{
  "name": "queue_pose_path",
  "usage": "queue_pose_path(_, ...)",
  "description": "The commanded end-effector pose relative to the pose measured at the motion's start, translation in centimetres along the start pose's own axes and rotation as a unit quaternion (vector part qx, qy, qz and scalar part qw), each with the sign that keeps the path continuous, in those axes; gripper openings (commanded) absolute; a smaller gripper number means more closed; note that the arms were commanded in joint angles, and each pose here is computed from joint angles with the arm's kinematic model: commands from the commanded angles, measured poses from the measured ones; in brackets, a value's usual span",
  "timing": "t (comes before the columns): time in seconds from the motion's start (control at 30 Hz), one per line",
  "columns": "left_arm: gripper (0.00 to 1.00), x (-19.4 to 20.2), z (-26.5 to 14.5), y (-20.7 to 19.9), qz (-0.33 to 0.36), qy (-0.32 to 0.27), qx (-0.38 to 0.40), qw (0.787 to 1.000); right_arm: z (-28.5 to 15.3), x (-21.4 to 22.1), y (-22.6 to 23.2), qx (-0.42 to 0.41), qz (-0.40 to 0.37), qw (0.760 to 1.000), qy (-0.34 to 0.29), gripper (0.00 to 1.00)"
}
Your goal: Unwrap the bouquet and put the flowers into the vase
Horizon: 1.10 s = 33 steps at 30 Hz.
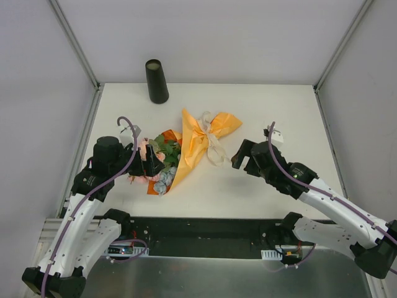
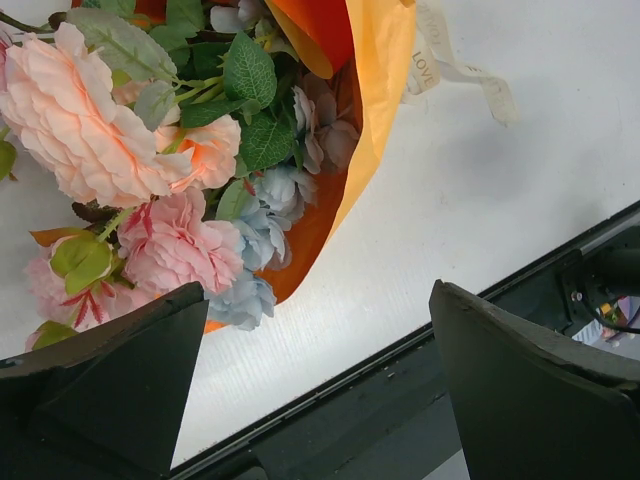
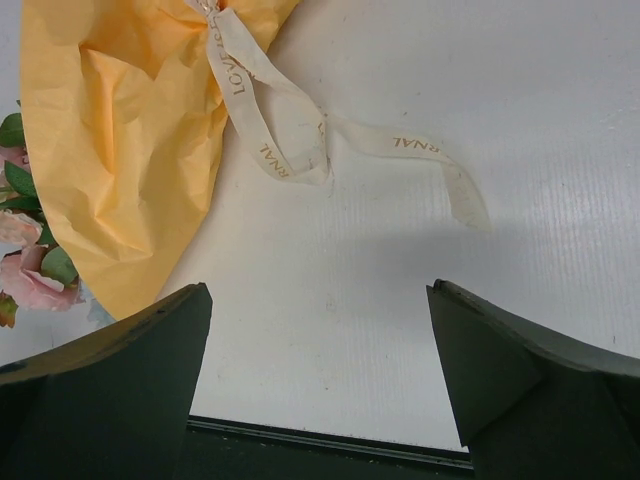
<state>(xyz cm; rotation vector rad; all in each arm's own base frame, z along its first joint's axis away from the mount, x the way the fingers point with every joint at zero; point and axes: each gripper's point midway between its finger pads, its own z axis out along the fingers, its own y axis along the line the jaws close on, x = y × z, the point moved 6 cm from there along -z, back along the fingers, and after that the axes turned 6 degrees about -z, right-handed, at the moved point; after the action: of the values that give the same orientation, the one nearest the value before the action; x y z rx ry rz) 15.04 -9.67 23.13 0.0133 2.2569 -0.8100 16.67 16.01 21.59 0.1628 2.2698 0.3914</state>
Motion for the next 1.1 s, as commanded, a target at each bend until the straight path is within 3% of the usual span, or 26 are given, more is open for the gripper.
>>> queue_pose_path(0.0,0.99,-0.5,0.0,-0.2,0.019,-0.012,0.012,1.000,-0.9,-2.0,0.9,-0.012,0.005,0.999,-0.035,0.99)
queue_pose_path(0.17,0.98,-0.3,0.2,-0.1,0.014,-0.008,0.010,1.000,-1.3,-2.7,0.8,-0.014,-0.007,0.999,-0.051,0.99)
queue_pose_path(0.5,0.93,-0.6,0.8,-1.2,-0.030,0.025,0.041,0.998,1.4,-3.5,0.2,0.031,-0.106,0.990,-0.088,0.98)
queue_pose_path(0.57,0.91,-0.5,1.0,-1.5,-0.040,0.037,0.052,0.997,2.7,-3.2,0.3,0.022,-0.123,0.989,-0.078,0.93)
queue_pose_path(0.8,0.86,-0.1,2.5,-1.0,-0.077,0.069,0.031,0.994,7.9,-2.0,0.4,-0.064,-0.099,0.993,0.006,0.61)
queue_pose_path(1.0,0.83,-0.4,4.1,-1.8,-0.075,0.111,0.035,0.990,12.4,-2.3,0.1,-0.082,-0.109,0.990,0.034,0.46)
queue_pose_path(1.07,0.83,-0.8,4.5,-2.3,-0.067,0.114,0.036,0.991,13.4,-2.1,0.2,-0.110,-0.096,0.987,0.066,0.47)
